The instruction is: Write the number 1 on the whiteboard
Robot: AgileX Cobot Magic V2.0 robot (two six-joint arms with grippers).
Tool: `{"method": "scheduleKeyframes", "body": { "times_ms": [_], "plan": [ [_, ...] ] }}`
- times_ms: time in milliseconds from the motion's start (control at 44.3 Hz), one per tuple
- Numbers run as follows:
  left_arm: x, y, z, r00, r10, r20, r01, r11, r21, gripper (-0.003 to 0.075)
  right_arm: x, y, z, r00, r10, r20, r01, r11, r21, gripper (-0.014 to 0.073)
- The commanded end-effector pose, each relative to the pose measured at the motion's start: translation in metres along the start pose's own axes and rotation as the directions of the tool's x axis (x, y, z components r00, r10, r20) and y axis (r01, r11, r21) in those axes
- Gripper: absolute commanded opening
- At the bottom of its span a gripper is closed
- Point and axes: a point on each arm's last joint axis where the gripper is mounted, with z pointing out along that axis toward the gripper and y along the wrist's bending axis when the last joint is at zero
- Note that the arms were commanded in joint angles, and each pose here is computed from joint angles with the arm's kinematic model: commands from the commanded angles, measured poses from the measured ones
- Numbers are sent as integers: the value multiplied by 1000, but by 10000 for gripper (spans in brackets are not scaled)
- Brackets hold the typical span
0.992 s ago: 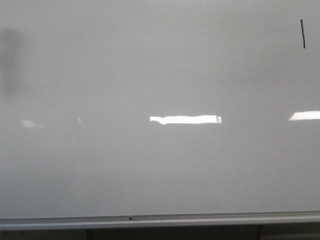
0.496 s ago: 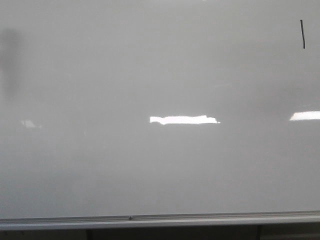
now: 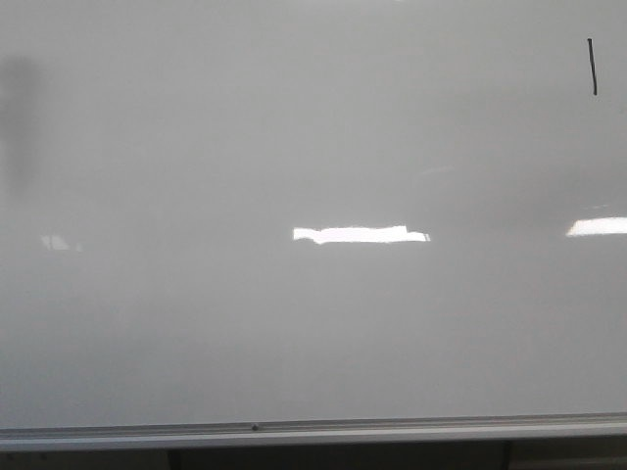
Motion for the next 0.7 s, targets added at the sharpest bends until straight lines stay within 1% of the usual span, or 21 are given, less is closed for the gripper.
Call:
{"method": "scheduleKeyframes", "body": {
  "times_ms": [0,90,135,248,676],
  "plan": [
    [-13,-2,-7,996,36,87,-37,999,11,-19,-11,-1,-3,996,-10,89,8,1000,16,-66],
    [-11,-2,-6,996,68,60,-69,998,14,-19,-11,-2,-3,996,-15,85,13,1000,25,-69],
    [-10,-2,-6,997,59,52,-59,998,12,-20,-10,-2,-3,997,-15,79,13,1000,27,-69],
    [-9,0,-6,999,-9,39,9,1000,-7,-19,-10,-2,-3,997,-16,73,14,1000,28,-69],
    [-9,1,-6,999,-13,36,14,1000,-13,-19,-10,-2,-3,997,-16,73,14,1000,28,-69]
  ]
}}
